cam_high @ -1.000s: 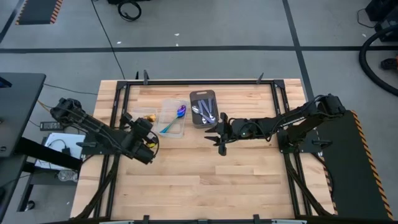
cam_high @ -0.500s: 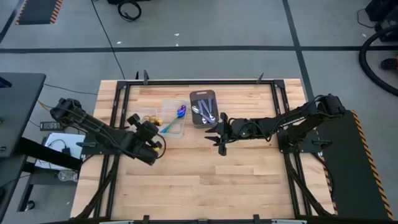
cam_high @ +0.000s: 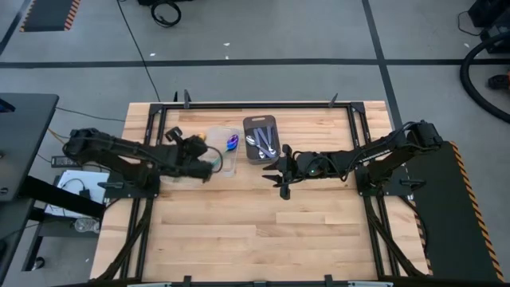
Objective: Sort silverware by color (type)
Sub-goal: Put the gold spoon into the left transparent bin
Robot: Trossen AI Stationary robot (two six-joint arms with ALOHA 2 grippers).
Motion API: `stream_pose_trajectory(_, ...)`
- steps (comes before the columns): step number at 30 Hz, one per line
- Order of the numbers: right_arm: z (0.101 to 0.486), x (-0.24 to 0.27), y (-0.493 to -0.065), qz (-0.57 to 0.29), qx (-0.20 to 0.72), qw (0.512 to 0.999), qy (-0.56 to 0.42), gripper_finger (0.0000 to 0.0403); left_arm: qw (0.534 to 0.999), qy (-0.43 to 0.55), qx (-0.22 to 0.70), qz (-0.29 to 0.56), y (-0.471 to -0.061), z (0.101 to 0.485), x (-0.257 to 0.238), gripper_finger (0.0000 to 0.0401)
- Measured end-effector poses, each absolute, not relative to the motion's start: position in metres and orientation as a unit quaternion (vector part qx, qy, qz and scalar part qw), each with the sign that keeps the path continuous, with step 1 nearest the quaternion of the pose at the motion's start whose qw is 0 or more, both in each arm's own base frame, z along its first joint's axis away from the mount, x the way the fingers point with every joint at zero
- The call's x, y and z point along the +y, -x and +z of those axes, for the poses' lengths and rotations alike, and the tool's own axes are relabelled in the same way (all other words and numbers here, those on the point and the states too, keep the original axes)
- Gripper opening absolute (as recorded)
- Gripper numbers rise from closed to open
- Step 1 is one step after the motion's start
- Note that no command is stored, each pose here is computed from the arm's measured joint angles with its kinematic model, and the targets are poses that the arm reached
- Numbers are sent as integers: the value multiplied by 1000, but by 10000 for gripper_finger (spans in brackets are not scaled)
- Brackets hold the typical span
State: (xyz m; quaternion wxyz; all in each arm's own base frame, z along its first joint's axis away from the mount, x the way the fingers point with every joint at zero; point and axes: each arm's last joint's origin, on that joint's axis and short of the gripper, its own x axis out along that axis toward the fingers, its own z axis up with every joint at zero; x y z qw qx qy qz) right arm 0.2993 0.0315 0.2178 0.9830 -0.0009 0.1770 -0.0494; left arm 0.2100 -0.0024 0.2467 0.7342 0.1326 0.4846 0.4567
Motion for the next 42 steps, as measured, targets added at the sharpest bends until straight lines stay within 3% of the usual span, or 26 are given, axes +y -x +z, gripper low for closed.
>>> stream_pose_trajectory(4,218,31,-299,-49,177,983,1,125,743,-135,502,421,-223,246,15,16)
stream_pose_trajectory(14,217,38,-298,-39,184,982,4,125,841,-98,434,308,-258,258,51,16)
stream_pose_trajectory(25,215,48,-295,-50,193,980,12,125,914,-58,363,169,-273,257,41,16)
stream_pose_trajectory(32,215,49,-295,-49,193,980,13,125,924,-41,352,146,-250,227,37,16)
stream_pose_trajectory(42,216,48,-296,-58,185,981,18,125,959,-13,223,175,-194,279,35,16)
